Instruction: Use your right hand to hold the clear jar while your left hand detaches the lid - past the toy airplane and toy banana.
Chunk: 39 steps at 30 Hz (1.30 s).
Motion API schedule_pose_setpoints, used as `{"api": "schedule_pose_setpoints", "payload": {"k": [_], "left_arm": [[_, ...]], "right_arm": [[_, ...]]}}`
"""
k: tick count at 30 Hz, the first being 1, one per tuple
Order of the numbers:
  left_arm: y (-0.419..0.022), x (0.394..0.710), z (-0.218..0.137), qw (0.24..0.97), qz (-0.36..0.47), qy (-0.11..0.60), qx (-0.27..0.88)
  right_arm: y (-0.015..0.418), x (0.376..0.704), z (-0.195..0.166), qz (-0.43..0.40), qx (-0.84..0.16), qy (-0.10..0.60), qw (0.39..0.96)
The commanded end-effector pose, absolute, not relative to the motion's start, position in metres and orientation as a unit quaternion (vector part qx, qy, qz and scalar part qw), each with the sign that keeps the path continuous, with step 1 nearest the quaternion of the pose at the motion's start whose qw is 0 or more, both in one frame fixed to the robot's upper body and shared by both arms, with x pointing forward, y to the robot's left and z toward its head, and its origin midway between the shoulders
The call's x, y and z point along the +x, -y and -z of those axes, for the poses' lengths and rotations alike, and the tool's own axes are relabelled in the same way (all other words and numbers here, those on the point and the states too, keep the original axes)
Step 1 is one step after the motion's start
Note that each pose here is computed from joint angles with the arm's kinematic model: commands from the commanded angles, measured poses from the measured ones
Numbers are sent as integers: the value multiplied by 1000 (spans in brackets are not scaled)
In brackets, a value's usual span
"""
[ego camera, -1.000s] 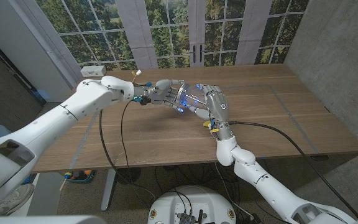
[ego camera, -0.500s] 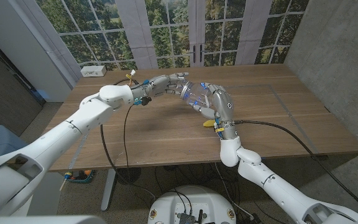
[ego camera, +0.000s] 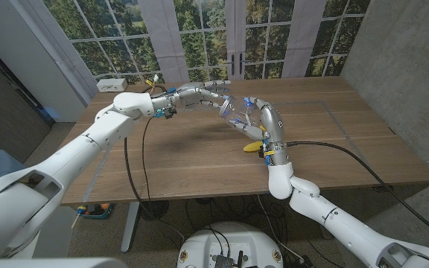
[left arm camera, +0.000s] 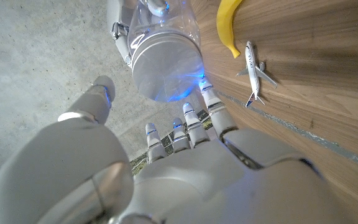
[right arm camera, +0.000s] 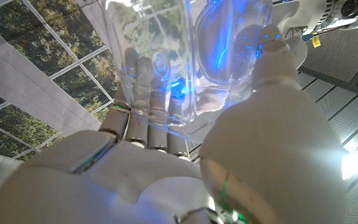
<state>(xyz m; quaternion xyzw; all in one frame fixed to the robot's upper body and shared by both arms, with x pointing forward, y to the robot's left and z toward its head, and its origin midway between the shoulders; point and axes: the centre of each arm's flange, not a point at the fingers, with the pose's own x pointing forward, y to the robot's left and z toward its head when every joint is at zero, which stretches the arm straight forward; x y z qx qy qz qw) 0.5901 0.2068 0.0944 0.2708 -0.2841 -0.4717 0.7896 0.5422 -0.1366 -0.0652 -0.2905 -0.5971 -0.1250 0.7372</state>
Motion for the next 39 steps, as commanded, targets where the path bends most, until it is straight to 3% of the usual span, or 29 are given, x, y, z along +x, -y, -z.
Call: {"api": "schedule_pose_setpoints", "payload": {"k": [1, 10, 39], "left_arm": [[-202, 572, -105, 764, 436, 304, 366], [-191, 561, -109, 745, 400, 321, 426], [-188, 588, -105, 782, 412, 316, 346]], "right_arm": [[138, 543, 62, 125, -282, 596, 742], [137, 546, 57, 123, -277, 600, 740], [133, 554, 51, 124, -276, 605, 736]]}}
